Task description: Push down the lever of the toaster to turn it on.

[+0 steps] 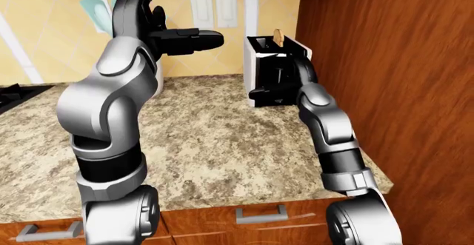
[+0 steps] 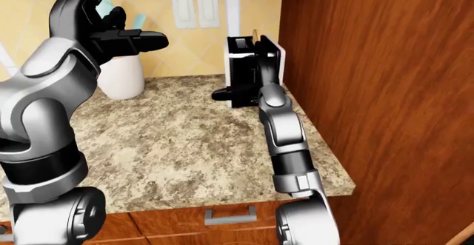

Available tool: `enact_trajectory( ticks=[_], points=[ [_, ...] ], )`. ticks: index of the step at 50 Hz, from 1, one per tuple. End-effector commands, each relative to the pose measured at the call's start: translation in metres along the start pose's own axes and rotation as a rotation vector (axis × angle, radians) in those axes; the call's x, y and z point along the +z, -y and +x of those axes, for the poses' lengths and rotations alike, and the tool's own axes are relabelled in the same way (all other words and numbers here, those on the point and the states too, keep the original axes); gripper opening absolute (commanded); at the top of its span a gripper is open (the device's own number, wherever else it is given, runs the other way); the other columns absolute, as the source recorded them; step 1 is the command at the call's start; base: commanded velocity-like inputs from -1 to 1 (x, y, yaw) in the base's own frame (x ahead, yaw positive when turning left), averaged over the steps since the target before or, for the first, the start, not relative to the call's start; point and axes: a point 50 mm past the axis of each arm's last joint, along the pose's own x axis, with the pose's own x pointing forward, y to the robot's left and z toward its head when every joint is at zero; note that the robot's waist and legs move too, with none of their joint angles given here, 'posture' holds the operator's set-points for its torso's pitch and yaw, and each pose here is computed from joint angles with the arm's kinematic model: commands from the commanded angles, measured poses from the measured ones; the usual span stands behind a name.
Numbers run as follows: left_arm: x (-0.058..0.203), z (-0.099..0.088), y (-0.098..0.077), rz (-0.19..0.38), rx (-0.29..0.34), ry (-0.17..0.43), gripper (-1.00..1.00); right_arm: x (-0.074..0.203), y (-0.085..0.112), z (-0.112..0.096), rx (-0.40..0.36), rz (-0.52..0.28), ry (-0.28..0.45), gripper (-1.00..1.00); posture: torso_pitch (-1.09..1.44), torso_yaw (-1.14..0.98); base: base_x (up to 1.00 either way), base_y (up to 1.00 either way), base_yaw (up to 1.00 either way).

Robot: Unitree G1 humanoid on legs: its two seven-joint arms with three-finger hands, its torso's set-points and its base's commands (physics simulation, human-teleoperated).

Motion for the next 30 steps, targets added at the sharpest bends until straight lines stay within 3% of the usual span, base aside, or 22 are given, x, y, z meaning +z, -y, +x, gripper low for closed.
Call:
enact_trajectory(
  ticks=[1, 30],
  points=[
    [0.018, -0.003, 0.0, -0.009, 0.0, 0.085, 1.0, 0.021, 0.0, 0.001, -0.001, 0.002, 0.091, 1.0, -0.35, 0.0, 0.0, 0.0, 0.0],
    [0.019, -0.002, 0.0, -0.012, 0.0, 0.085, 1.0, 0.015, -0.006, 0.01, 0.013, 0.008, 0.052, 1.0, -0.35, 0.0, 0.0, 0.0, 0.0]
  ],
)
